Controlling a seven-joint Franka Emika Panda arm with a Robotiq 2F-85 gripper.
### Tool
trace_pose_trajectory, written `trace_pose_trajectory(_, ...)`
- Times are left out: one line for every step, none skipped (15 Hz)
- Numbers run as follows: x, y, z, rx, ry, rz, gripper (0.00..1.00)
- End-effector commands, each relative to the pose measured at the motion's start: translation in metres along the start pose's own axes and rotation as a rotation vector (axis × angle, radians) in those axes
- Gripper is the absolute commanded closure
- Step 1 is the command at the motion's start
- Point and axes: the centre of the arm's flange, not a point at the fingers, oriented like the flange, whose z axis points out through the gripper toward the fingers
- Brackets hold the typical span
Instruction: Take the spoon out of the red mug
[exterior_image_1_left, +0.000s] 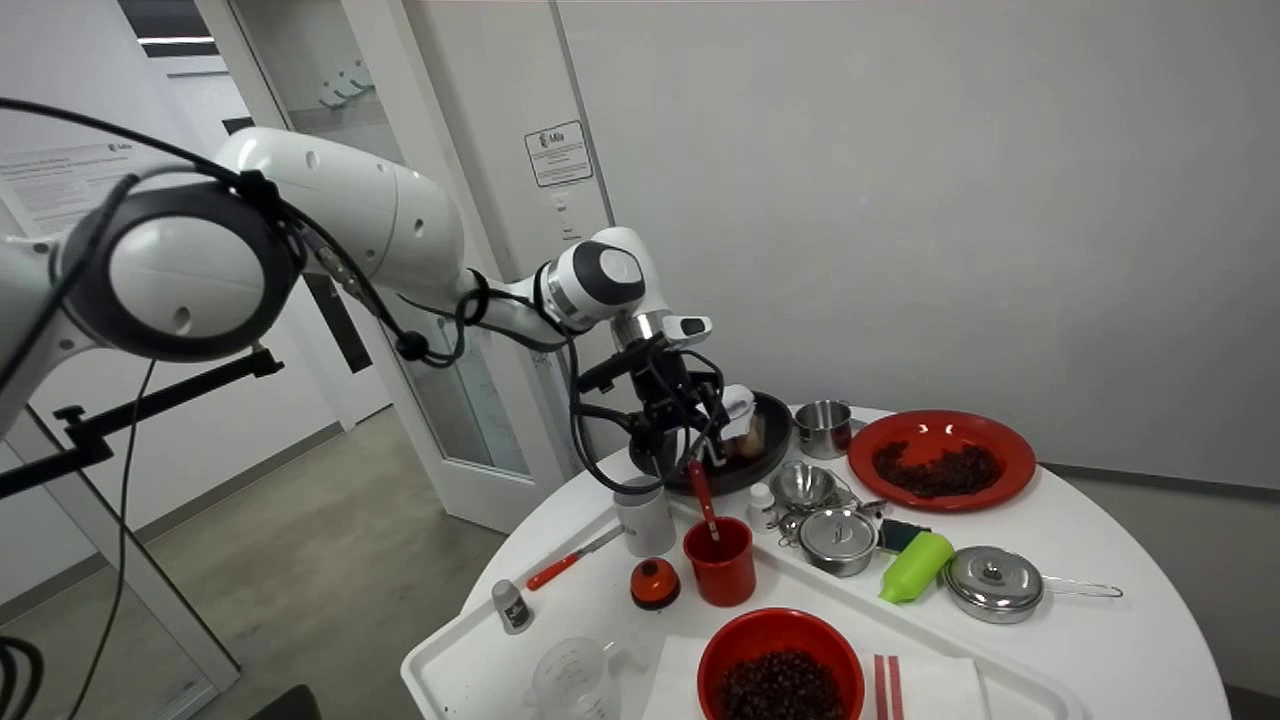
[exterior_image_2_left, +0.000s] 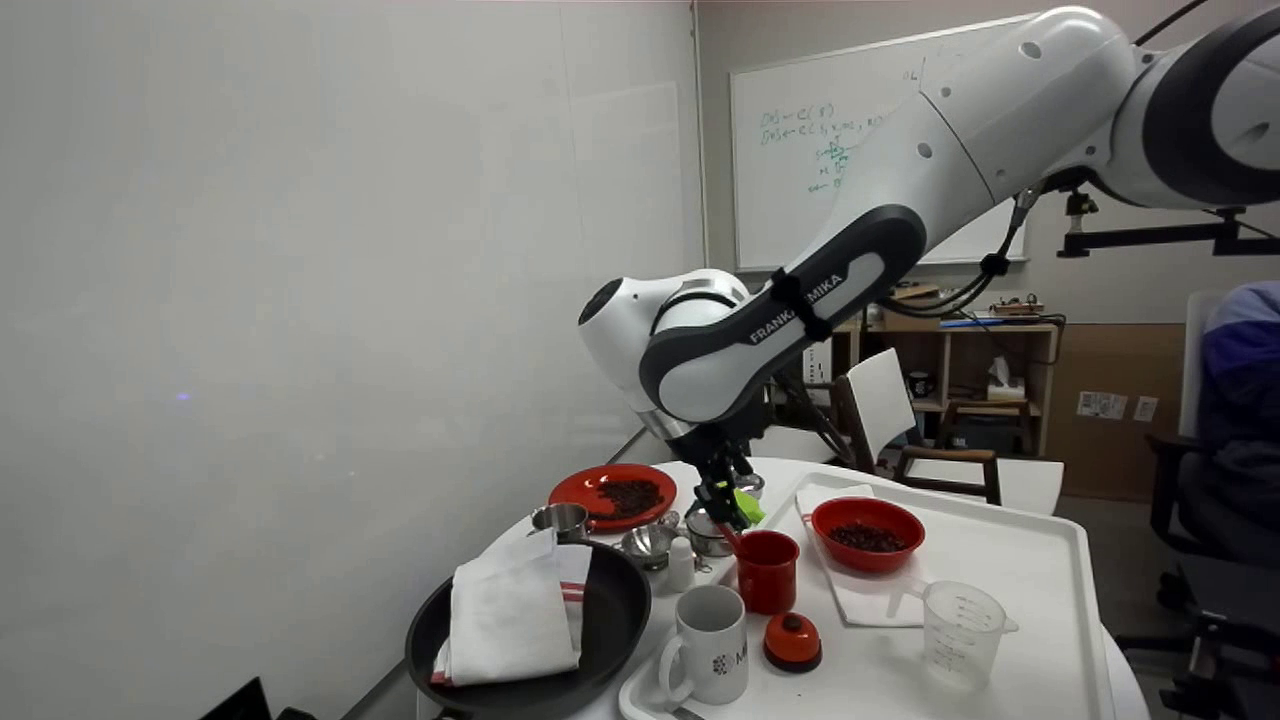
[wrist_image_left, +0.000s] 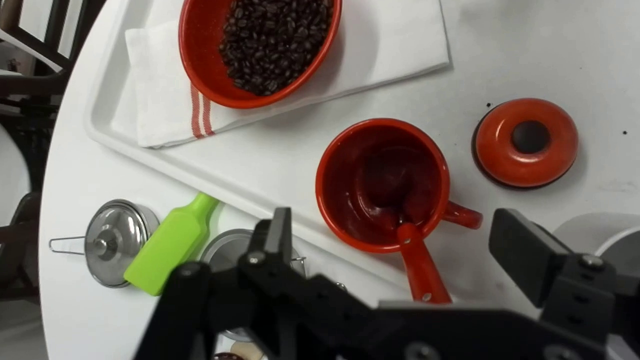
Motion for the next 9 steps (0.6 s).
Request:
trace_pose_trajectory(0.031,0.006,0.001,0.009,-0.026,-0.015,0.0)
trace_pose_trajectory(0.034,0.006,0.003,0.009,-0.03,-0.016,0.0)
trace_pose_trajectory(0.037,0.005,0.006,0.01,-0.035,-0.017,0.0)
trace_pose_trajectory(0.039,0.005,0.007,0.012,-0.039,-0.019,0.0)
trace_pose_trajectory(0.042,0.003,0.009,0.014,-0.043,-0.021,0.0)
trace_pose_trajectory(0.044,0.002,0.01,0.015,-0.048,-0.022,0.0)
trace_pose_trajectory(0.045,0.0,0.012,0.015,-0.052,-0.024,0.0)
trace_pose_trajectory(0.047,-0.002,0.013,0.014,-0.056,-0.027,0.0)
trace_pose_trajectory(0.048,-0.004,0.013,0.013,-0.059,-0.03,0.0)
